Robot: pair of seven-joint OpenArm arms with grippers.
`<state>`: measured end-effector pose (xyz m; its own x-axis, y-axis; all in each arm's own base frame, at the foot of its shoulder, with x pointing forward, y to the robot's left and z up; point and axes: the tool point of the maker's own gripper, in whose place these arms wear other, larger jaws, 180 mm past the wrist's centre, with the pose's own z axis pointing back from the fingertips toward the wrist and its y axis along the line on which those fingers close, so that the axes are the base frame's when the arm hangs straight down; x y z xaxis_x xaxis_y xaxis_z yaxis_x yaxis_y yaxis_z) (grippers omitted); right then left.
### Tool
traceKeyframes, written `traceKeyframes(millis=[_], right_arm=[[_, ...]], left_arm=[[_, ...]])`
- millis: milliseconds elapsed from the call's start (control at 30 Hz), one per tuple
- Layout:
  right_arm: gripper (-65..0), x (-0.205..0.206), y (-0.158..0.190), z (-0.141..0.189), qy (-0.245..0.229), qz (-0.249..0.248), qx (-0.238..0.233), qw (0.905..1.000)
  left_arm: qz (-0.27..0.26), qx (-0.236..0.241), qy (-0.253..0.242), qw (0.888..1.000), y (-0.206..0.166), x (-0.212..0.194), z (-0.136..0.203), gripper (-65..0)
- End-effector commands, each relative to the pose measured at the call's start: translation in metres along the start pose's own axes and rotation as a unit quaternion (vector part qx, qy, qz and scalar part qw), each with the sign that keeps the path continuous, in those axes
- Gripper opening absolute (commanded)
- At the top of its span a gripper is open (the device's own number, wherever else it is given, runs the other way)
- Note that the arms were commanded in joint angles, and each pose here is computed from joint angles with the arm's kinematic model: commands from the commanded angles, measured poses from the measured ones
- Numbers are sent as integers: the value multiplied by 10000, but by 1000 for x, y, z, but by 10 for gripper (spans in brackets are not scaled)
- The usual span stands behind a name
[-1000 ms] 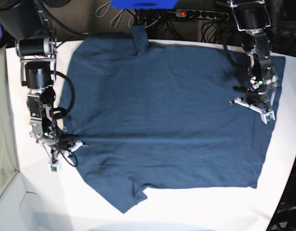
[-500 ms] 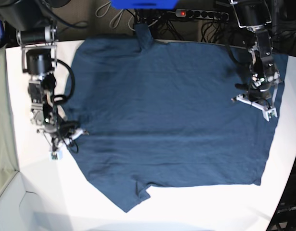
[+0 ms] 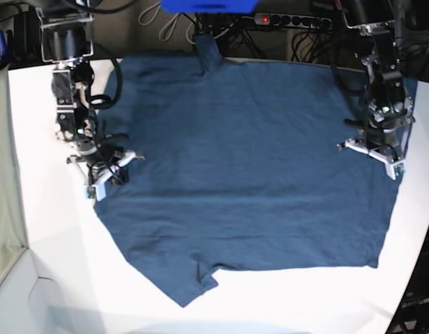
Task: Layout the t-shirt on the table in an organized manner, then fold the t-shirt properly
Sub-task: 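Drag both grippers along the shirt sides toward the collar, then grasp the shirt's shoulder corners with both grippers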
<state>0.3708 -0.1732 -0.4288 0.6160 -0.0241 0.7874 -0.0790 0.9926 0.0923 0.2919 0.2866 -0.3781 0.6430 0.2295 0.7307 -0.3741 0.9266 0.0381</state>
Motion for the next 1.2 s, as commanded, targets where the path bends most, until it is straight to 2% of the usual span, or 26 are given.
traceKeyframes(millis=[0, 100, 367, 700, 933, 1167], right_arm=[[-650, 9, -9, -4, 30, 54, -84, 9999], [-650, 3, -19, -14, 220, -8, -179, 9996], [-650, 27, -59, -30, 177, -57, -509, 9985], [-650, 85, -84, -38, -147, -57, -716, 9973], [-650, 118, -86, -30, -322, 62, -725, 9968], [-650, 95, -53, 1, -9, 467, -471, 9978]], left_arm=[[-39, 66, -98, 9999, 6, 4, 3, -650], [-103, 80, -62, 9999, 9, -4, 10, -650], [-190, 127, 158, 9996, 13, -30, 18, -650], [-202, 137, 310, 9992, 14, -44, 20, -650], [-263, 181, 456, 9985, 19, -57, 24, -650], [-195, 293, 910, 9952, 29, -86, 6, -650]])
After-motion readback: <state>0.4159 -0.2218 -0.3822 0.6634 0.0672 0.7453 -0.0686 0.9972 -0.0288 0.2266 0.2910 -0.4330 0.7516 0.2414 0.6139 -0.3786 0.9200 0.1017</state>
